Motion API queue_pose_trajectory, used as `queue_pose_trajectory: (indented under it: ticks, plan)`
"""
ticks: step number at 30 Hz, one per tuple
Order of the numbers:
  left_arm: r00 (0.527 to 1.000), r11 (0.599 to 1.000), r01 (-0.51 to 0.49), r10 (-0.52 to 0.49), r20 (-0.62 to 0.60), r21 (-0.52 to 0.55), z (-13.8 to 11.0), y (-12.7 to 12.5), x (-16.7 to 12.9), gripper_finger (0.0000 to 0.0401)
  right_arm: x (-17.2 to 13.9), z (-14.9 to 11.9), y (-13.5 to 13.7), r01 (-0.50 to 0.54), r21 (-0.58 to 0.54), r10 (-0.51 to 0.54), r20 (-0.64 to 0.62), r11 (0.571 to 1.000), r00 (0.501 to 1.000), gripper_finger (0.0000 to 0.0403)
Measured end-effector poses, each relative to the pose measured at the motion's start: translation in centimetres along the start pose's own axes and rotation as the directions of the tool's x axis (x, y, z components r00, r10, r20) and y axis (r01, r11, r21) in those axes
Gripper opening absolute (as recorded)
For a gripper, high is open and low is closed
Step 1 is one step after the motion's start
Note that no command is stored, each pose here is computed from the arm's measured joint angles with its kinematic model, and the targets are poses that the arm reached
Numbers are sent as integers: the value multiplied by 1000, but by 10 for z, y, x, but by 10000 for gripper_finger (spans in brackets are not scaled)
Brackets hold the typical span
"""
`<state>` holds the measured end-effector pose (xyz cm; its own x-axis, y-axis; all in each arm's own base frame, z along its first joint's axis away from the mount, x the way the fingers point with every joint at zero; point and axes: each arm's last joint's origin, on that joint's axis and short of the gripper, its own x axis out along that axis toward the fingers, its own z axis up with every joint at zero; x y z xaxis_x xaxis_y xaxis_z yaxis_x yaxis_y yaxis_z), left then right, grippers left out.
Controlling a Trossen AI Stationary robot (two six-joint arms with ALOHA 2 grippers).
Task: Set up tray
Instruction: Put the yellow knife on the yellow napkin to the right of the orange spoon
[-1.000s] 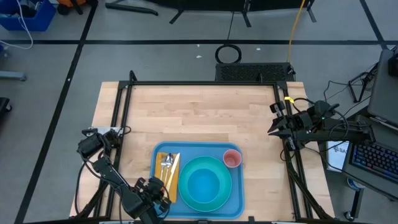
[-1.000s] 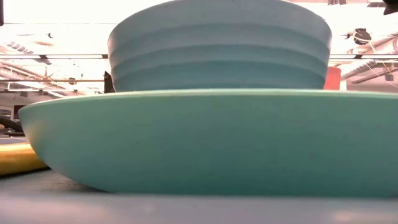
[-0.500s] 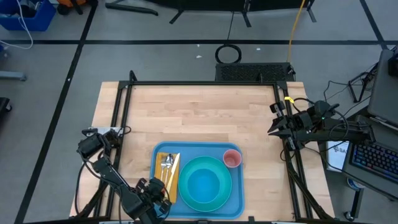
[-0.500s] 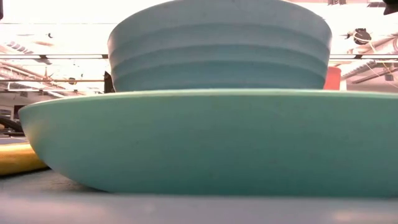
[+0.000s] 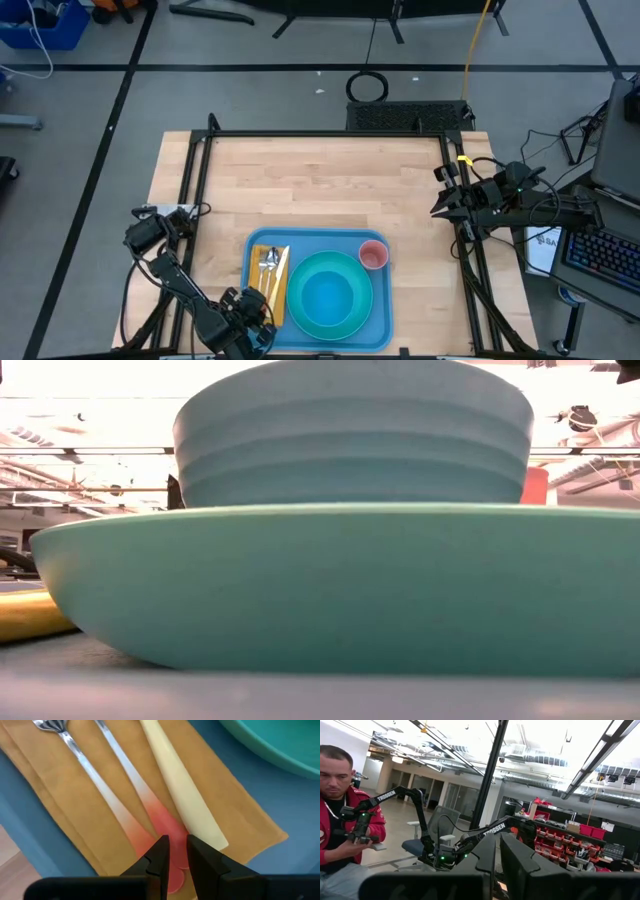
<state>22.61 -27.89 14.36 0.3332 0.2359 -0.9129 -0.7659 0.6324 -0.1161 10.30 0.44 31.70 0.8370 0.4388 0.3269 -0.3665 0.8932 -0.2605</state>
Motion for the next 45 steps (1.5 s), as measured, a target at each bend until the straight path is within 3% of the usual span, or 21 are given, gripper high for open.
queue_pose_trajectory:
  ticks: [33, 45]
  plan:
    - [995, 995, 82, -86, 59, 63, 0, -8, 0, 66, 0, 0, 0, 0, 0, 0, 0, 1000, 1000, 18]
    - [996, 996, 76, -78, 41, 34, -1, -7, -1, 26, 0, 0, 0, 0, 0, 0, 0, 1000, 1000, 18]
